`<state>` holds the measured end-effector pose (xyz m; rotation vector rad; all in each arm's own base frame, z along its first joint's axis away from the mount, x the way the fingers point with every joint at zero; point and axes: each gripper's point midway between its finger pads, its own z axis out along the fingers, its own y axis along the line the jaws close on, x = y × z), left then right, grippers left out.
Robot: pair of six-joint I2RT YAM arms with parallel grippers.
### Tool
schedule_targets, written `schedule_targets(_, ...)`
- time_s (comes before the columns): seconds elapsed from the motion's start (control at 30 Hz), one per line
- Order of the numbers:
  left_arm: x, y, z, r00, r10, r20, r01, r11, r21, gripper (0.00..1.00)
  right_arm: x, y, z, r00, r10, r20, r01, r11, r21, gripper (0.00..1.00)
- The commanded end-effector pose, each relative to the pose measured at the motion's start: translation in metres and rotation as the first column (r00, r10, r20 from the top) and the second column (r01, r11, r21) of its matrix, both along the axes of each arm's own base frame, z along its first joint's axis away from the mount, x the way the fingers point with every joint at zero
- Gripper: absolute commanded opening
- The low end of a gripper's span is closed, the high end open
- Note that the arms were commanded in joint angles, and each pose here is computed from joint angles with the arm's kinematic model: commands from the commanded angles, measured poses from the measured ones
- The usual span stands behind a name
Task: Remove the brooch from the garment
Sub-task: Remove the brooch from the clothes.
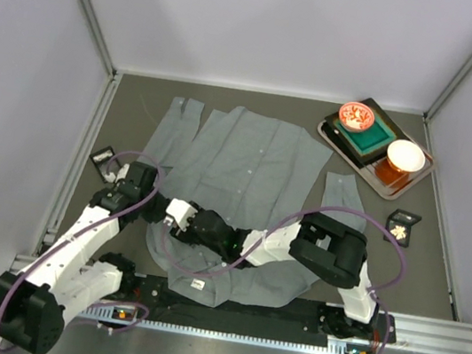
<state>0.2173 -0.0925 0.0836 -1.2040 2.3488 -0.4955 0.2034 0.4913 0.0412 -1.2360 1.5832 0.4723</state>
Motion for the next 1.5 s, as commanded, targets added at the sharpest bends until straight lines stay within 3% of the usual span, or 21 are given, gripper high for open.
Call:
schedule_targets(0.0,-0.007,0.023,-0.007,0.996,0.086,-0.014,-0.085,0.994,0.067,0.31,0.002,0.006,0.035,0.997,-0.05,0.057,0.047,0.998,0.048,0.56)
schedule_targets(0.1,-0.009,0.028,-0.01,0.995,0.101,-0.021,-0.099,0.992,0.078,0.4,-0.006,0.01,0.041,0.997,-0.031,0.063,0.028,0.998,0.054,0.56)
schedule_targets(0.17,-0.008,0.028,-0.011,0.996,0.091,-0.021,-0.089,0.993,0.075,0.41,-0.007,0.011,0.043,0.997,-0.024,0.079,0.02,0.998,0.053,0.55)
schedule_targets(0.3,-0.009,0.028,-0.012,0.995,0.097,-0.03,-0.095,0.993,0.064,0.42,-0.013,0.025,0.037,0.998,0.02,0.061,-0.023,0.999,0.049,0.4)
schedule_targets(0.4,-0.009,0.027,-0.012,0.995,0.097,-0.031,-0.096,0.994,0.05,0.42,-0.011,0.027,0.032,0.998,0.006,0.057,-0.01,0.998,0.055,0.38)
schedule_targets(0.47,-0.01,0.027,-0.013,0.995,0.099,-0.034,-0.098,0.994,0.046,0.42,-0.009,0.026,0.028,0.999,-0.008,0.054,0.006,0.999,0.051,0.38)
schedule_targets(0.6,-0.009,0.025,-0.013,0.995,0.096,-0.031,-0.095,0.995,0.032,0.42,-0.008,0.026,0.017,0.999,-0.019,0.04,0.017,0.999,0.043,0.51)
schedule_targets(0.83,-0.01,0.023,-0.016,0.995,0.091,-0.041,-0.091,0.996,0.019,0.42,-0.002,0.025,-0.003,0.998,-0.067,0.022,0.067,0.998,0.008,0.5)
schedule_targets(1.0,-0.008,0.024,-0.015,0.996,0.087,-0.027,-0.086,0.996,0.021,0.42,0.008,0.014,-0.003,0.988,-0.156,0.009,0.156,0.988,0.022,0.23)
schedule_targets(1.33,-0.005,0.017,-0.021,0.998,0.044,-0.033,-0.044,0.999,-0.002,0.42,0.006,0.002,0.016,0.973,-0.196,-0.118,0.214,0.962,0.167,0.04)
schedule_targets(1.47,-0.002,0.011,-0.02,1.0,0.003,-0.029,-0.004,1.0,-0.016,0.4,0.002,-0.002,0.023,0.964,-0.172,-0.204,0.219,0.947,0.236,0.02)
